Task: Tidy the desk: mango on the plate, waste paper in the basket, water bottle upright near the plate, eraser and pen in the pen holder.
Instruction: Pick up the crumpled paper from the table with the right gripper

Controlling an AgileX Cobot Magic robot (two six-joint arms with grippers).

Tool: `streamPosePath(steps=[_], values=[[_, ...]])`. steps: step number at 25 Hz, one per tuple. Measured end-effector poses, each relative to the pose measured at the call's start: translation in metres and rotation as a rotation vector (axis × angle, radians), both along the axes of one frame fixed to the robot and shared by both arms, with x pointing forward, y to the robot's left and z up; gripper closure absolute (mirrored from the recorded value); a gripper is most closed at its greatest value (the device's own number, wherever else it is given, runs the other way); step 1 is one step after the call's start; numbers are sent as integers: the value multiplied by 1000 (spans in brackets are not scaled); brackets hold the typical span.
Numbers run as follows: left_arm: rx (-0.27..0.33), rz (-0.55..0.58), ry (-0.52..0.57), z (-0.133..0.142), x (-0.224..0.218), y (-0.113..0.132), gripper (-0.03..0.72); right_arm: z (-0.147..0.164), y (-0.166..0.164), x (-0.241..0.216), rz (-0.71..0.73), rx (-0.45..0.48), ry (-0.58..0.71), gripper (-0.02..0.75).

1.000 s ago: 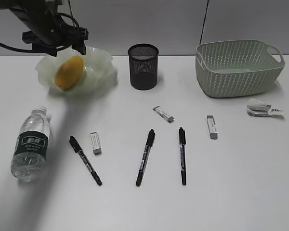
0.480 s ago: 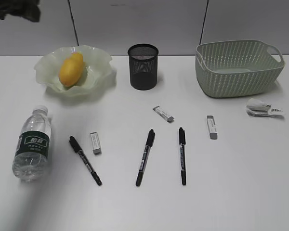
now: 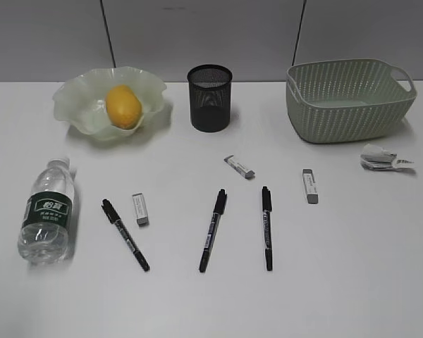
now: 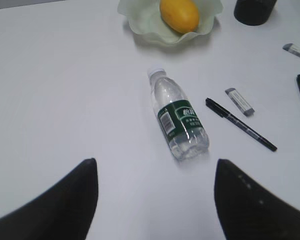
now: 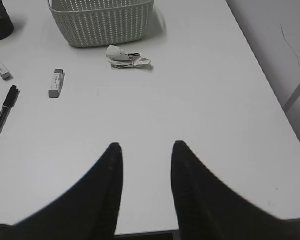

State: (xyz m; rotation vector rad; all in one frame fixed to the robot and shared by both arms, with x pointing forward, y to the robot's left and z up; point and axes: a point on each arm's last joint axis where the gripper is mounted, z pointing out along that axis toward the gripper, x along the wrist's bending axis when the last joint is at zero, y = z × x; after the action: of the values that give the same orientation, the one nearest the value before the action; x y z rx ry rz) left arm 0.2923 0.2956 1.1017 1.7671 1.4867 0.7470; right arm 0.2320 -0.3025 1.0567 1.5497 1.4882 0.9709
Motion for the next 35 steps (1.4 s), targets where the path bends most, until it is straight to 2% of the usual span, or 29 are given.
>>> streamPosePath(steps=[6, 10, 14, 18, 23, 26, 29, 35], values=[[-109, -82, -32, -34, -39, 4, 148, 3, 3, 2, 49, -38, -6, 462], [-142, -100, -122, -38, -55, 9, 148, 13, 8, 23, 107, -44, 37, 462], [-154, -104, -167, -39, -62, 12, 148, 21, 13, 72, 165, -56, 95, 462], [-153, -105, -167, -39, -62, 12, 149, 22, 14, 144, 201, -126, 201, 419], [-146, -31, -173, -39, -63, 11, 180, -11, 16, 249, 232, -134, 462, 309], [-141, 29, -177, -39, -63, 10, 188, -52, 17, 310, 242, -125, 615, 293], [-139, 52, -179, -39, -63, 10, 188, -84, 15, 355, 282, -195, 687, 290], [-138, 53, -179, -39, -63, 10, 188, -124, 14, 408, 367, -314, 683, 290]])
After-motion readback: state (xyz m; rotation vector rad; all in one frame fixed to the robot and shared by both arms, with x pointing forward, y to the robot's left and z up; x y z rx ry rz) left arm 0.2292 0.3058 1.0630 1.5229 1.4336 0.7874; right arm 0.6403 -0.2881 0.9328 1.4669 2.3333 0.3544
